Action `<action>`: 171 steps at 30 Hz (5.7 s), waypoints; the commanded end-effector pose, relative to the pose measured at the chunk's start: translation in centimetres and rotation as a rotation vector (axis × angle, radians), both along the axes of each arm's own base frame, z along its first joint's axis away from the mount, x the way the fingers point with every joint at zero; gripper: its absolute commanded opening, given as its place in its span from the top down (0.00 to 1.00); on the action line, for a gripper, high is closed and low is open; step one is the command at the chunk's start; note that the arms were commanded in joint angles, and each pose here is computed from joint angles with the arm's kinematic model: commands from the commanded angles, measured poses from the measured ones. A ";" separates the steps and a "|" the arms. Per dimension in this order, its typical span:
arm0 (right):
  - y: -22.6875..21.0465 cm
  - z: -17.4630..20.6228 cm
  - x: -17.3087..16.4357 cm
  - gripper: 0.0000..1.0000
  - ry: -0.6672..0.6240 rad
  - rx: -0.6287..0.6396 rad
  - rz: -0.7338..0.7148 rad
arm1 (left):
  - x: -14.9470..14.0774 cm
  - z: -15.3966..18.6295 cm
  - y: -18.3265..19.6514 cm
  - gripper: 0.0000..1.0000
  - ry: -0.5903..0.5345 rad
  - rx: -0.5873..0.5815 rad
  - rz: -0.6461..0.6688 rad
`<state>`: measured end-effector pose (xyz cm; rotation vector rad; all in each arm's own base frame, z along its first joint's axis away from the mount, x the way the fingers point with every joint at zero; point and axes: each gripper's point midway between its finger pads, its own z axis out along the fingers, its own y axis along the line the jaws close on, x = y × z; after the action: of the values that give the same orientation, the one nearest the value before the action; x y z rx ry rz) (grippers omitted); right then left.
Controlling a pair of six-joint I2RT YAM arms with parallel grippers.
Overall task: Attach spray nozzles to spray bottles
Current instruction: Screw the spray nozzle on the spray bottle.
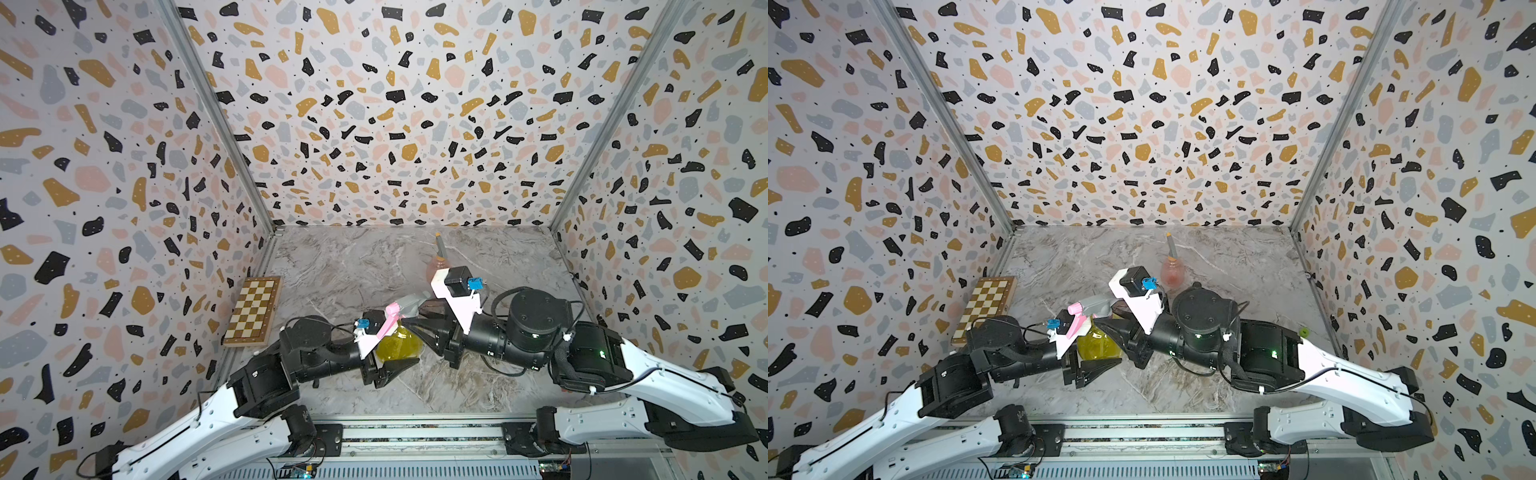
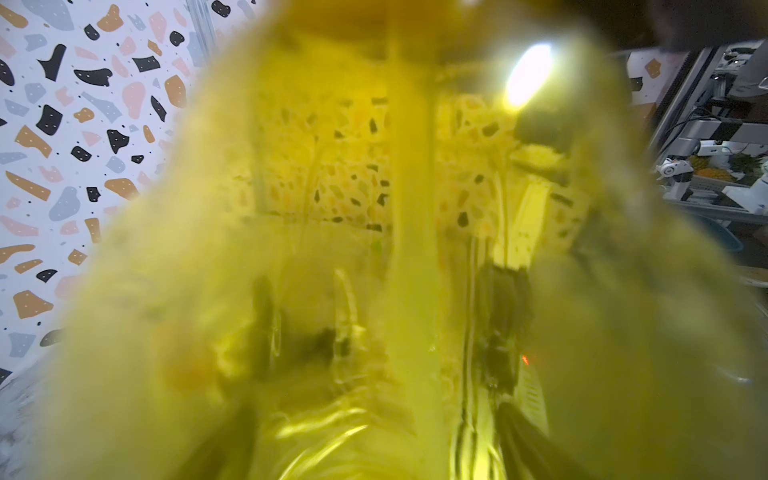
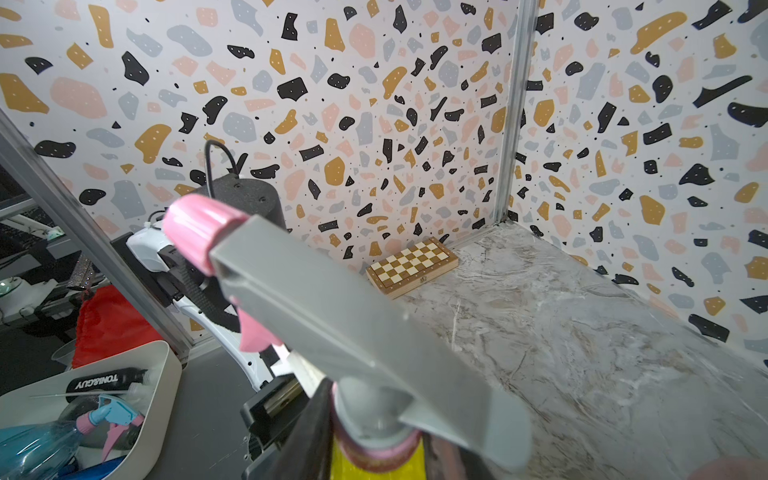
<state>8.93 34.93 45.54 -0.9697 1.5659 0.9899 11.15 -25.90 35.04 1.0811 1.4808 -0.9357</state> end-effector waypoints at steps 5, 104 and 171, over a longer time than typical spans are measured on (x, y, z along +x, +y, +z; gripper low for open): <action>0.0 -2.9 -1.6 0.63 -0.012 -0.142 0.075 | -1.4 8.1 0.8 1.00 -0.155 -0.222 -0.047; -0.2 -0.2 -5.6 0.84 0.038 0.029 0.480 | -3.2 9.3 0.5 1.00 -0.120 -0.229 -0.154; -3.8 6.2 -6.5 0.39 -0.081 0.218 0.606 | -7.6 4.8 -0.9 1.00 0.002 -0.132 -0.464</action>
<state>3.45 31.91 49.61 -1.3303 1.1695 1.4382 4.11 -27.35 37.53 1.3550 1.2531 -1.3302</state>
